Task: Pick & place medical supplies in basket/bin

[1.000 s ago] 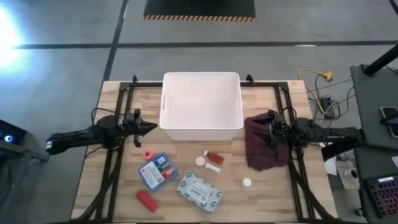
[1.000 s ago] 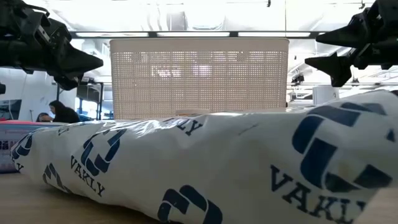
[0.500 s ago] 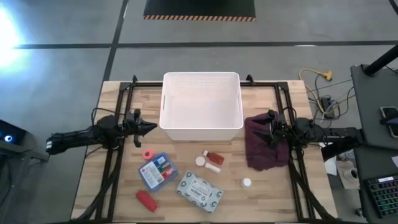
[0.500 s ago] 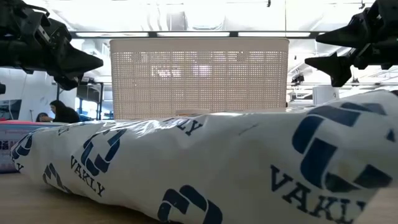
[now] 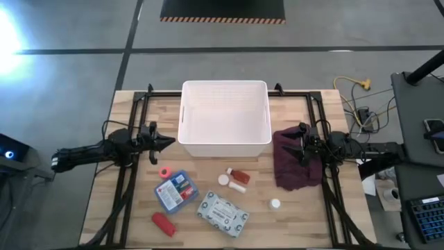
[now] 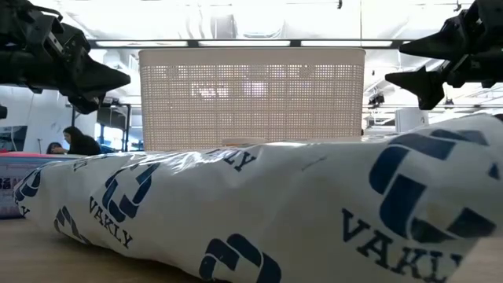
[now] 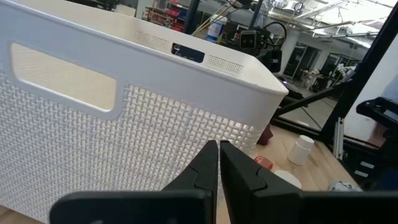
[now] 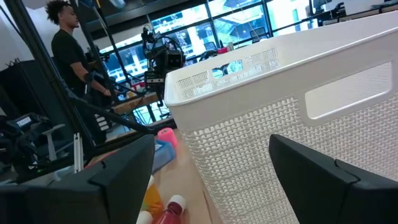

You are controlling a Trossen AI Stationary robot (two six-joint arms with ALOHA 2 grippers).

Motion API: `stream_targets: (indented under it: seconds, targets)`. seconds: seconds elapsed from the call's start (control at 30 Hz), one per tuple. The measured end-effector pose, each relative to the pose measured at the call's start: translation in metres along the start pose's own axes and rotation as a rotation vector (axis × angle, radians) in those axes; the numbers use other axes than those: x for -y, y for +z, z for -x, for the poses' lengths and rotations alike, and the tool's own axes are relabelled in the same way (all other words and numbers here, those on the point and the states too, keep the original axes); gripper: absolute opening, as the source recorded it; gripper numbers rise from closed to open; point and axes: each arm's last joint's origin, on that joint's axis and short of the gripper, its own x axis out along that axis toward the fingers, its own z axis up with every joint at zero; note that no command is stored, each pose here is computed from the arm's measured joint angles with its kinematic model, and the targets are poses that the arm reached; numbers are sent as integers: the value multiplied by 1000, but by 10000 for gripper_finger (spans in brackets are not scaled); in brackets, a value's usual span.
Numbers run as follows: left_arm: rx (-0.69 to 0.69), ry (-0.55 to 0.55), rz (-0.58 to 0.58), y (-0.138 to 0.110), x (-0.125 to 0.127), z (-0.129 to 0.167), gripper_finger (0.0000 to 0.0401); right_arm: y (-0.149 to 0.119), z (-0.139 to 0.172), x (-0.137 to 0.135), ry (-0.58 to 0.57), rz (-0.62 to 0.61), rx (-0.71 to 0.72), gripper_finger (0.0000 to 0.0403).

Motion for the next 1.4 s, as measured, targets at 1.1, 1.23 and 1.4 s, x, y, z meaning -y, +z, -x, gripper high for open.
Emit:
stream_targets:
  seconds: [1.1, 1.23, 1.4]
  targets:
    - [0, 0, 0, 0, 0, 0, 0, 17, 2, -5, 85, -518, 171, 310]
    - [4, 0, 12, 0, 0, 0, 0, 31, 6, -10, 167, -513, 307, 310]
    - [79, -35, 424, 8, 2, 0, 0, 47, 13, -14, 253, -479, 465, 305]
